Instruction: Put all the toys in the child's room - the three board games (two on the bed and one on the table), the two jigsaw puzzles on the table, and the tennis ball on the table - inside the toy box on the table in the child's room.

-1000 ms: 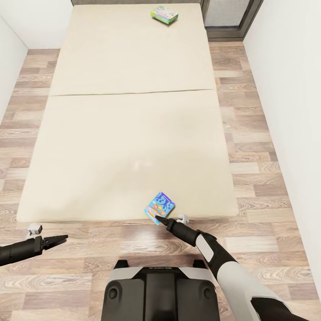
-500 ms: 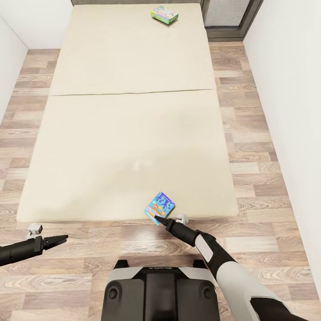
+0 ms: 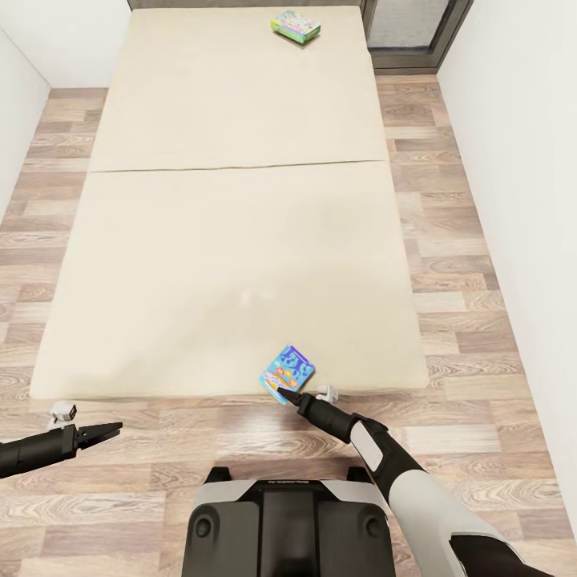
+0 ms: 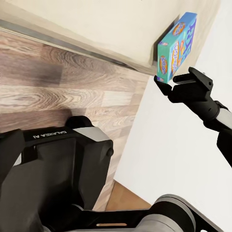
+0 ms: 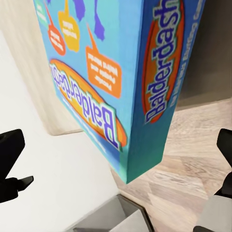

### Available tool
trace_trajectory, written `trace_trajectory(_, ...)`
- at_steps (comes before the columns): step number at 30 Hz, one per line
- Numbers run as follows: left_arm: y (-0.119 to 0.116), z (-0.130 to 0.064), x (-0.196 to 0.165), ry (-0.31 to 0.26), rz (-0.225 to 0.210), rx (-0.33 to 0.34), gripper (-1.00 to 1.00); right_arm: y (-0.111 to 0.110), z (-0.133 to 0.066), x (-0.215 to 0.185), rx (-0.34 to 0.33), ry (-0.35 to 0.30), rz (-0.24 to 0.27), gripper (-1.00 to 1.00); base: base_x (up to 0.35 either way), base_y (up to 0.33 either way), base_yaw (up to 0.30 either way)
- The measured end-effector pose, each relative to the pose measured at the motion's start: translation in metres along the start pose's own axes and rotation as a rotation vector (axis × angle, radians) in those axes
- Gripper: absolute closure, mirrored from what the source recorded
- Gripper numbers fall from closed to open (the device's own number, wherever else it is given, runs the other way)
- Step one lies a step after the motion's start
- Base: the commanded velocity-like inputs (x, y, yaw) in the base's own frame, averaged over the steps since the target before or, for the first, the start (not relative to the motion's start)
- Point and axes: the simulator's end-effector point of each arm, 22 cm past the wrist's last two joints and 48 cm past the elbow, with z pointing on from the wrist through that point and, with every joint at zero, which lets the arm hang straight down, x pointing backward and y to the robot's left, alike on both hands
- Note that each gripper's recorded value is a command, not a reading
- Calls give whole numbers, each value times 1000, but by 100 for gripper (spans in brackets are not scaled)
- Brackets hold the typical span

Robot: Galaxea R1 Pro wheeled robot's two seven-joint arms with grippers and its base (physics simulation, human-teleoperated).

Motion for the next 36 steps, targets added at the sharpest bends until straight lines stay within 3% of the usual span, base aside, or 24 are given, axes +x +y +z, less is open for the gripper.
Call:
trace_trajectory(14,0,0,0,0,1,0,-100,3,4,12,-1,45,-34,-100,0,40,0)
trace_trajectory(36,0,0,0,0,1,0,-100,4,4,13,-2,48,-38,-100,8,1,0)
